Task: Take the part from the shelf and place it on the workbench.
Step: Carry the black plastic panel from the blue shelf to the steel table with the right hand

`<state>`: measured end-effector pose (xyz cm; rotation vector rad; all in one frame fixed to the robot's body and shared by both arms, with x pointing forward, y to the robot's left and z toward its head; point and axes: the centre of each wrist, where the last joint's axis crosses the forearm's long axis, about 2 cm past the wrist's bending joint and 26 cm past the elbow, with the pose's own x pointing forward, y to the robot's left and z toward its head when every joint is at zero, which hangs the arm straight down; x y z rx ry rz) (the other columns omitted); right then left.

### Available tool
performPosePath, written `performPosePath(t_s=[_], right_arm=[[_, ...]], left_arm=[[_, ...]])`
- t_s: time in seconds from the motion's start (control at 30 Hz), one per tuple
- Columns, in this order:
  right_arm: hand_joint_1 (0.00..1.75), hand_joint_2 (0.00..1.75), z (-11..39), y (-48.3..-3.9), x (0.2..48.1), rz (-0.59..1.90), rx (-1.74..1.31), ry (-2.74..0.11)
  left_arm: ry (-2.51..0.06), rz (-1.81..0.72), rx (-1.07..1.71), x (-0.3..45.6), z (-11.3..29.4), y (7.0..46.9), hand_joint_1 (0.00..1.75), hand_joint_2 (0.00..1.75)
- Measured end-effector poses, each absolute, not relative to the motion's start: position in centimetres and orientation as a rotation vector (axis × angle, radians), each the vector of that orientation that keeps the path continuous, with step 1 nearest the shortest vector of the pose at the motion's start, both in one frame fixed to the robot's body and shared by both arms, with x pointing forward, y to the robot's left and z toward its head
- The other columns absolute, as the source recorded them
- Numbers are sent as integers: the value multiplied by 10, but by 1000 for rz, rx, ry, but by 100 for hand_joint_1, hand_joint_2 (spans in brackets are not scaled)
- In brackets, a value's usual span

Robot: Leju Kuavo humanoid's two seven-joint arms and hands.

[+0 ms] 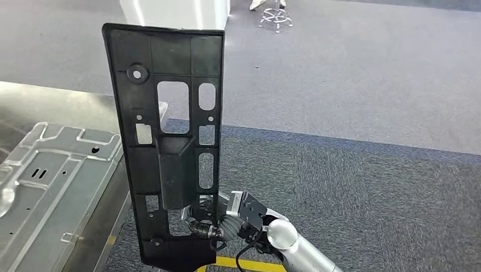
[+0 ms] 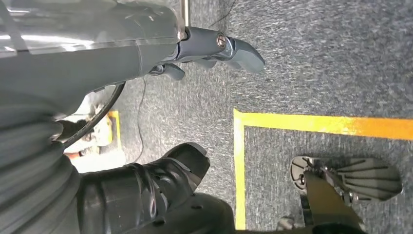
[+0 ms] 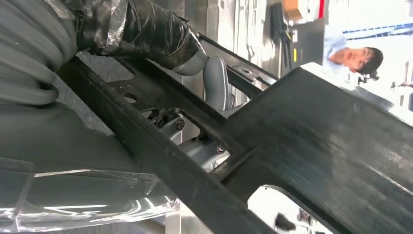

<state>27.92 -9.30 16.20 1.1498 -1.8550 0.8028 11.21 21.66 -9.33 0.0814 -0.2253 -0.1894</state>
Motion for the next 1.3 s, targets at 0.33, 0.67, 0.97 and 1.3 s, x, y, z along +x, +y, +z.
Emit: performPosePath(t_s=[0.33, 0.67, 0.97, 1.3], right_arm=[[175, 175, 161, -94, 278, 802, 1146, -1856], [175, 175, 160, -94, 277, 797, 1146, -1857], [175, 175, 162, -95, 276, 799, 1142, -1870], [175, 175, 161, -96, 276, 797, 1130, -1871]], left_arm=[[-221, -200, 80, 111, -94, 217, 0, 175], [-224, -202, 81, 113, -93, 217, 0, 175], [-228, -204, 82, 115, -93, 217, 0, 175], [-228, -206, 81, 114, -93, 216, 0, 175]])
